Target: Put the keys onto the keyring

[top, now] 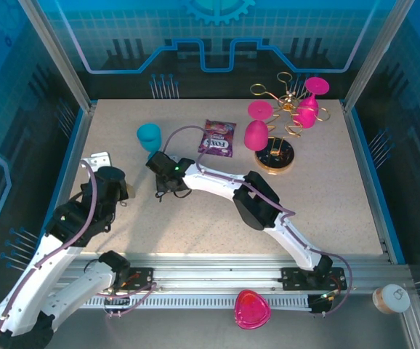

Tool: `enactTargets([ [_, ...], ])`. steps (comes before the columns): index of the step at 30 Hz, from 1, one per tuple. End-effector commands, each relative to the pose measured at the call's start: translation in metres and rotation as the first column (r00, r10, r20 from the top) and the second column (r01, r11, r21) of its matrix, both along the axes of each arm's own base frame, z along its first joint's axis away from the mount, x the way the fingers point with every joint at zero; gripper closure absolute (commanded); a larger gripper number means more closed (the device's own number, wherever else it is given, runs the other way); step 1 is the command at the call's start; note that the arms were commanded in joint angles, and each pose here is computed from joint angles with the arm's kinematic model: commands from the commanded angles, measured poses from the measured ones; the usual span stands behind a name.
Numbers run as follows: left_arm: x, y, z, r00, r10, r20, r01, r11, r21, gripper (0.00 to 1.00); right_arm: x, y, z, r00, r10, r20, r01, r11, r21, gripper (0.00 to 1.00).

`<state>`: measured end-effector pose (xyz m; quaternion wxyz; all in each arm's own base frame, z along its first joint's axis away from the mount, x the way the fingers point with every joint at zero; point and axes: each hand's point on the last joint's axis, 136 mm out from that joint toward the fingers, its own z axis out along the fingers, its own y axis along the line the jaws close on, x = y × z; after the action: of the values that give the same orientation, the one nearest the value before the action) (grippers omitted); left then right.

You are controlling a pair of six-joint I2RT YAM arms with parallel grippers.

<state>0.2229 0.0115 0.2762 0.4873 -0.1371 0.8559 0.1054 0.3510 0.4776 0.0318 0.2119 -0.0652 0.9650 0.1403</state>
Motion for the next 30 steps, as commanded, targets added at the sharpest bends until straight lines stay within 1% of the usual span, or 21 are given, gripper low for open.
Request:
enactTargets([
  [1, 0.001, 0.001, 0.001, 1.000, 0.005, 0.023, -0.005, 1.000, -0.010, 1.00, -0.006, -0.007, -0.011, 0.998, -0.057, -0.023, 0.056, 0.997, -0.054, 0.57],
  [11, 0.001, 0.000, 0.000, 1.000, 0.002, 0.022, -0.002, 1.000, -0.013, 1.00, -0.009, -0.007, -0.012, 0.996, -0.076, -0.048, 0.074, 0.996, -0.051, 0.79],
  [14, 0.001, 0.000, 0.000, 1.000, -0.001, 0.021, 0.001, 1.000, -0.012, 1.00, -0.011, -0.007, -0.009, 0.995, -0.079, -0.056, 0.076, 0.996, -0.049, 0.80],
  [17, 0.001, 0.000, -0.001, 1.000, 0.000, 0.021, 0.000, 1.000, -0.015, 1.00, -0.013, -0.008, -0.004, 0.995, -0.084, -0.060, 0.081, 0.996, -0.041, 0.86],
  [21, 0.001, 0.000, -0.001, 1.000, 0.000, 0.022, 0.001, 1.000, -0.017, 1.00, -0.015, -0.005, 0.005, 0.996, -0.059, -0.061, 0.058, 0.998, -0.019, 0.90],
  [23, 0.001, 0.000, -0.001, 1.000, -0.001, 0.021, 0.001, 1.000, -0.017, 1.00, -0.014, -0.003, 0.014, 0.999, -0.008, -0.035, 0.008, 1.000, -0.005, 0.90],
  [25, 0.000, 0.000, -0.001, 1.000, -0.001, 0.018, 0.001, 1.000, -0.015, 1.00, -0.011, -0.005, 0.026, 0.998, 0.058, 0.003, -0.058, 0.998, 0.004, 0.87],
  [26, -0.001, 0.001, -0.001, 1.000, -0.001, 0.018, 0.001, 1.000, -0.013, 1.00, -0.009, -0.005, 0.034, 0.993, 0.112, 0.031, -0.112, 0.993, 0.026, 0.85],
  [28, -0.003, 0.002, -0.001, 1.000, 0.000, 0.018, 0.000, 1.000, -0.016, 1.00, -0.006, -0.007, 0.050, 0.969, 0.228, 0.091, -0.235, 0.970, 0.069, 0.80],
  [30, -0.005, 0.002, -0.004, 1.000, -0.002, 0.015, 0.002, 1.000, -0.019, 1.00, -0.005, -0.011, 0.060, 0.919, 0.359, 0.162, -0.377, 0.922, 0.093, 0.76],
])
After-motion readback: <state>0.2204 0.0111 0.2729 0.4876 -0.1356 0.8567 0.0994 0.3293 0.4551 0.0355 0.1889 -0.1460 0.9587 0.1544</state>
